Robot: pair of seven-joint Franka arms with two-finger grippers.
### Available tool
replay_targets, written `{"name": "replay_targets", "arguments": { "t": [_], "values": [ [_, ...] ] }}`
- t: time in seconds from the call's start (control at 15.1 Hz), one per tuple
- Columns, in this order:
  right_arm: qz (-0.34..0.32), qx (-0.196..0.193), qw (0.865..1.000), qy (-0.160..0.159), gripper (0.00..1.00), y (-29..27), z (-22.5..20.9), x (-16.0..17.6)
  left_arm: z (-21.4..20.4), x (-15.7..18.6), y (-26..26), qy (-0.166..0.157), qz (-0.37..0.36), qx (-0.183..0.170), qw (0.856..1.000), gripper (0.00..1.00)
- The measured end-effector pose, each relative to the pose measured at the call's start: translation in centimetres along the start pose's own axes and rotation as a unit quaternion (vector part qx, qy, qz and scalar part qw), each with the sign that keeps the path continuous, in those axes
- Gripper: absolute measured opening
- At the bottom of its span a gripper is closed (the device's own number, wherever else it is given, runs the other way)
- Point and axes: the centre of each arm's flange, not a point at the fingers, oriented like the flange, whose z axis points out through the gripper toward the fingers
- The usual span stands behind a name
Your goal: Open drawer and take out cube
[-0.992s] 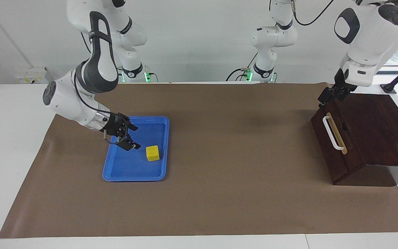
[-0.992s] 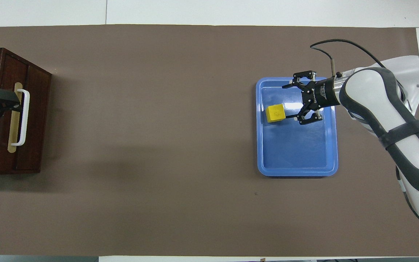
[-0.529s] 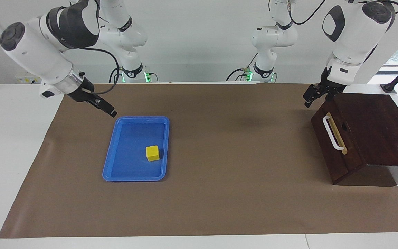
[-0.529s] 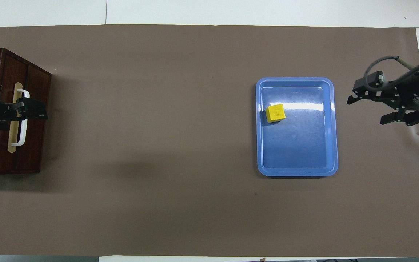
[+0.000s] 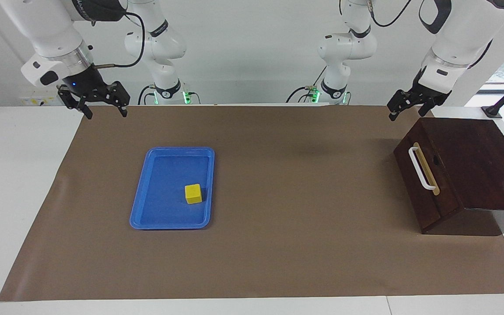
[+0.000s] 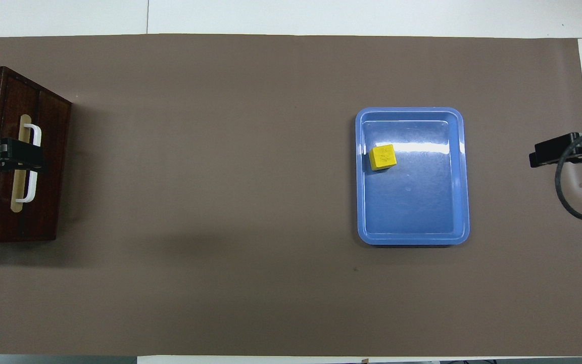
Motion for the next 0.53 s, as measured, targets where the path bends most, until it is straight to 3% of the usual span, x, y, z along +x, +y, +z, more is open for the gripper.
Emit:
{"name": "replay_targets", "arguments": {
  "t": [0.53],
  "values": [
    [0.008, -0.028, 0.999, -0.020, 1.00, 2.2, 1.9, 0.3, 0.5, 0.1, 1.0, -0.006, 0.033, -0.002, 0.999, 1.00]
  ]
}}
